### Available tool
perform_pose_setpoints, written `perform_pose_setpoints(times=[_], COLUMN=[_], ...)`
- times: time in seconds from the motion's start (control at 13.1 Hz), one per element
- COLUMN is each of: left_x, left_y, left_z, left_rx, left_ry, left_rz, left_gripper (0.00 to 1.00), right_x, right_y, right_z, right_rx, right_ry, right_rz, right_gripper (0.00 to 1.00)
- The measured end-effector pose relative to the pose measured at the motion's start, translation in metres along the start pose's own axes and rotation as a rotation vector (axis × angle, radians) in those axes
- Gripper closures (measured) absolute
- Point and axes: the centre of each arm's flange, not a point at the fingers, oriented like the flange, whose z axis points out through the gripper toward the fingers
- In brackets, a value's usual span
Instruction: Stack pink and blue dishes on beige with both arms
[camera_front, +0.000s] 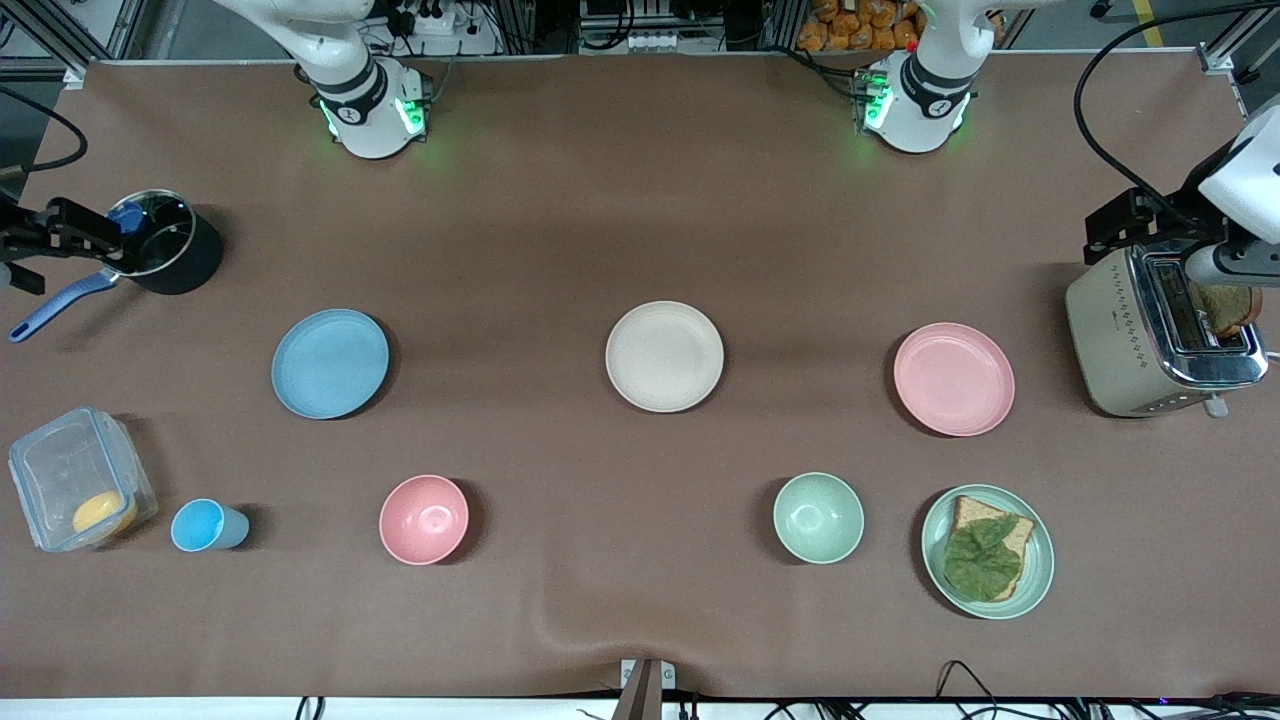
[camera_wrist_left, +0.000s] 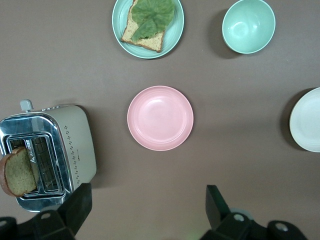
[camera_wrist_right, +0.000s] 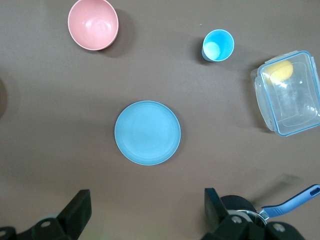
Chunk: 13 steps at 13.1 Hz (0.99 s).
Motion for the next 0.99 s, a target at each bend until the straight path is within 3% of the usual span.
perform_pose_setpoints(times=[0.53, 0.99], left_x=[0.000, 0.014], left_y=[0.001, 0.002], left_z=[0.001, 0.031], left_rx=[0.000, -0.005], left_ry=[-0.004, -0.059], left_rz=[-0.003, 0.003], left_gripper=[0.00, 0.00], right_x=[-0.009, -0.010], right_y=[-0.010, -0.008], right_z=[-0.020, -0.012], right_rx=[-0.013, -0.006], right_ry=[0.027, 0.003], right_rz=[-0.010, -0.004], right_gripper=[0.00, 0.00])
